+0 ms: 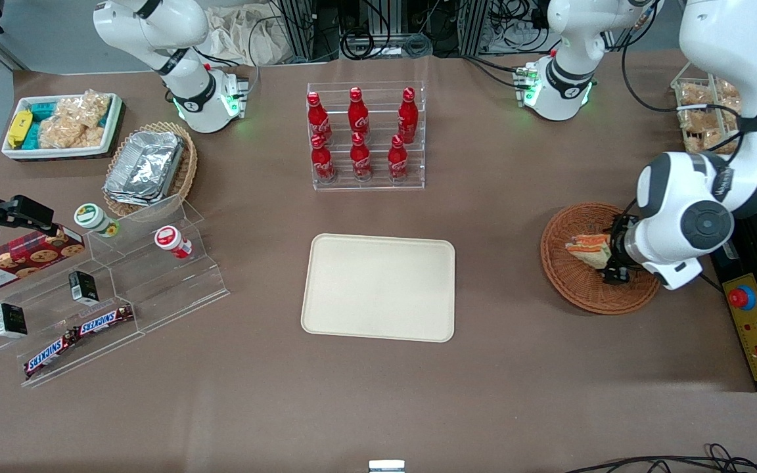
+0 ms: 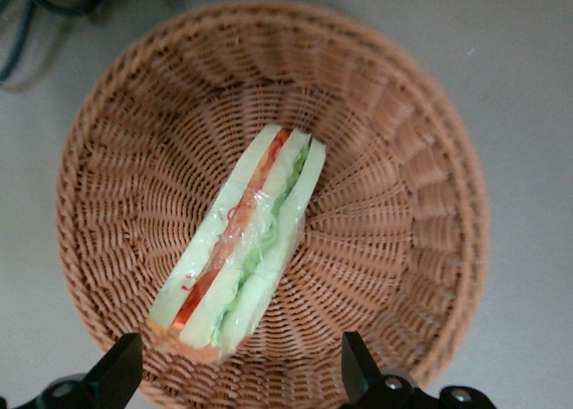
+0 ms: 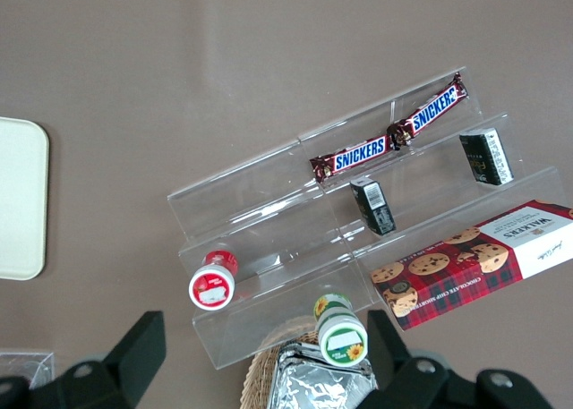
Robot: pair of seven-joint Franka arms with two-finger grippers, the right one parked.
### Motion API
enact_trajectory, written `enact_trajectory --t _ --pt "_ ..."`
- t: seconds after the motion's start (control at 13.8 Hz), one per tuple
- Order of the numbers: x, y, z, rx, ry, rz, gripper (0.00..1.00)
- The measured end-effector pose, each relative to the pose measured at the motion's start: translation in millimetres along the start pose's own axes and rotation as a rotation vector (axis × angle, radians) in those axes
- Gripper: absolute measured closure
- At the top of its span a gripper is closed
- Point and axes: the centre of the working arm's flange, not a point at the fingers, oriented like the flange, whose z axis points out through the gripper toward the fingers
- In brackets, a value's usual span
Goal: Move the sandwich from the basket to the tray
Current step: 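Lower the open left gripper around the sandwich and close it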
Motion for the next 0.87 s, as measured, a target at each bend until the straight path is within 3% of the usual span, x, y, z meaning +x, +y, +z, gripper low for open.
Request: enact_trajectory --t 0.29,0.58,0.87 --pt "-9 -13 42 0.009 0.004 0.031 0.00" --pt "1 -12 41 0.002 0.054 0.054 0.44" --pt "14 -8 33 -0.019 0.078 0.047 0.75"
